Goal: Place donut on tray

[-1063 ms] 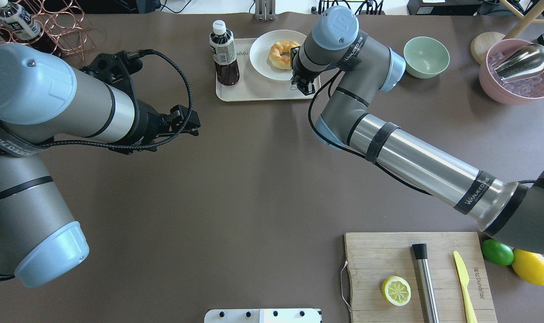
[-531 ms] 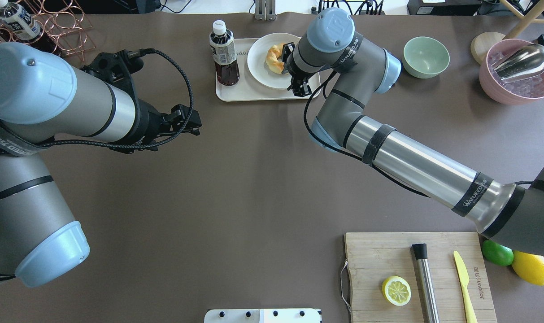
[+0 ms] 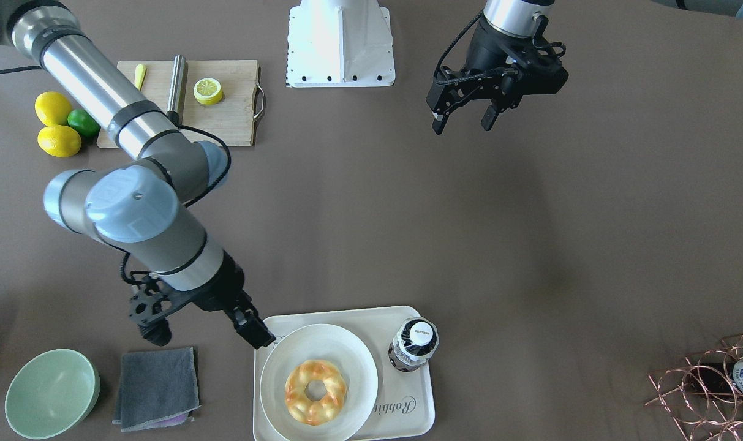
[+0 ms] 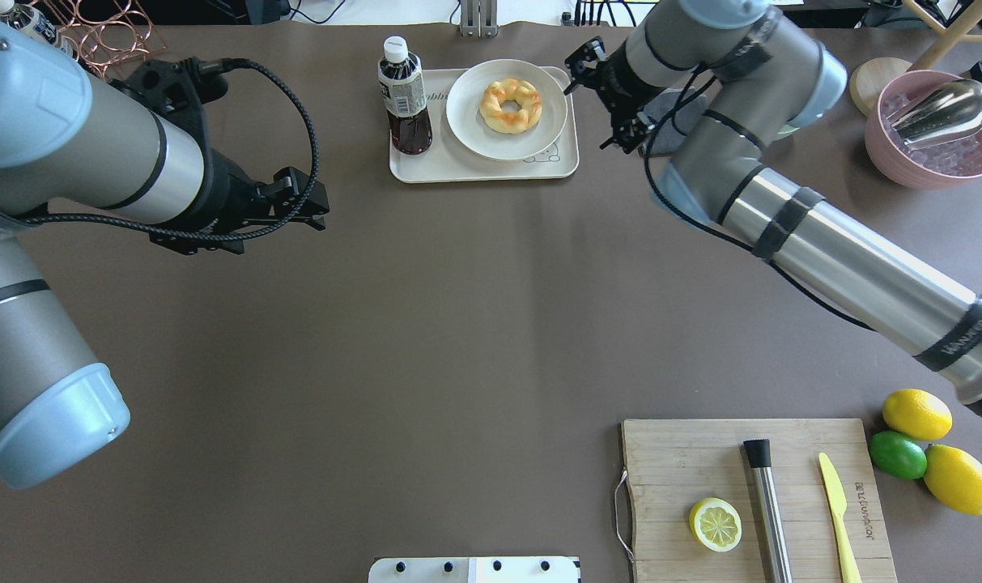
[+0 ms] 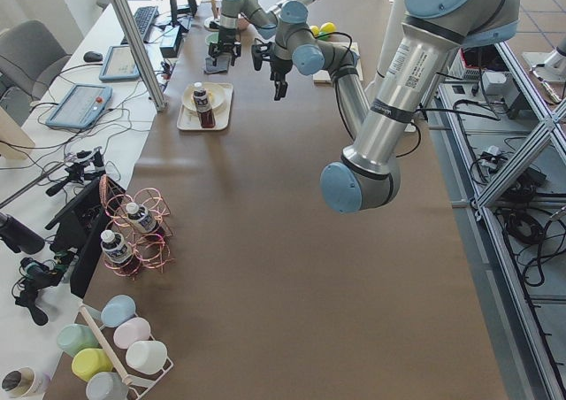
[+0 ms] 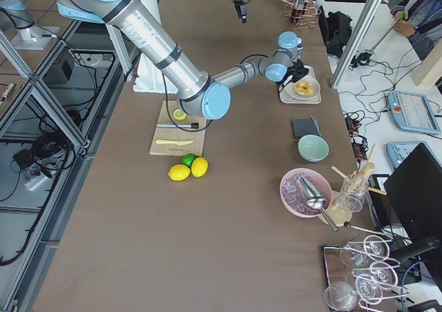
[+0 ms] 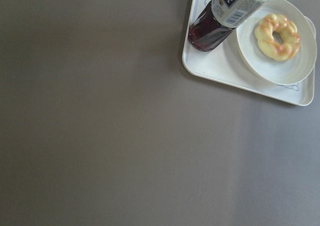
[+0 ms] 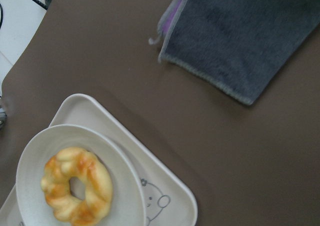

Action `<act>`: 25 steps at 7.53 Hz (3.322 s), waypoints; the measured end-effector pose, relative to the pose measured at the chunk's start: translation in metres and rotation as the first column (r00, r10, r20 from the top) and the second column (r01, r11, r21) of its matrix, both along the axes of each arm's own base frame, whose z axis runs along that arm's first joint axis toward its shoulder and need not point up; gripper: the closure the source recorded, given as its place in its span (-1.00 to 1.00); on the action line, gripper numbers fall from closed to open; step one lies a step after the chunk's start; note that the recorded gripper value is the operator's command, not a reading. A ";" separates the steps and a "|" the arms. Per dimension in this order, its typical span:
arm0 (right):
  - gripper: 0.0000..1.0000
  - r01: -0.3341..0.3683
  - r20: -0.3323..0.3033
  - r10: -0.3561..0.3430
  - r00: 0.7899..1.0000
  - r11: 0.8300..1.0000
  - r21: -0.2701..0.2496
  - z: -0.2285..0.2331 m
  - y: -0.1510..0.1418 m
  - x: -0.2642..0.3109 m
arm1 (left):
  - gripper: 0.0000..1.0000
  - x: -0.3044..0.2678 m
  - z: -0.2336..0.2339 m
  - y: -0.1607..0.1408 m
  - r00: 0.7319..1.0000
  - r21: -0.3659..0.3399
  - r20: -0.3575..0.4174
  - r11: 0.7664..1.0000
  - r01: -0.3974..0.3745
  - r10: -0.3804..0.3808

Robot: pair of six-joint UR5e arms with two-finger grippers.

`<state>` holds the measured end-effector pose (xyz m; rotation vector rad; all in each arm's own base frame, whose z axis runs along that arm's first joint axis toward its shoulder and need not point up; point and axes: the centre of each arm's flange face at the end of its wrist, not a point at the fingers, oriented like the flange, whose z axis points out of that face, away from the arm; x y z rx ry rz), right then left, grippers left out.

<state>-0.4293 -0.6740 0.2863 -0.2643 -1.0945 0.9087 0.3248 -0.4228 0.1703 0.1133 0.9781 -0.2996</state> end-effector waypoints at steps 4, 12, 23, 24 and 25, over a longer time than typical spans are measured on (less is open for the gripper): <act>-1.00 0.276 -0.126 -0.248 0.961 0.906 0.321 0.168 0.010 0.222 | -0.93 -0.083 0.041 -0.020 0.960 0.119 0.184 0.965 -0.234 0.210; -1.00 0.415 -0.252 -0.333 0.909 0.780 0.469 0.341 0.120 0.411 | -0.93 -0.186 0.151 -0.031 0.902 0.162 0.258 0.905 -0.393 0.346; -1.00 0.562 -0.442 -0.365 0.819 0.665 0.492 0.389 0.154 0.538 | -0.94 -0.328 0.416 -0.010 0.914 0.126 0.163 0.911 -0.392 0.370; -1.00 0.566 -0.439 -0.374 0.817 0.665 0.487 0.379 0.152 0.535 | -0.94 -0.338 0.428 -0.007 0.915 0.130 0.165 0.912 -0.390 0.368; -1.00 0.575 -0.434 -0.391 0.811 0.670 0.470 0.360 0.149 0.529 | -0.94 -0.348 0.436 -0.004 0.916 0.136 0.173 0.913 -0.385 0.361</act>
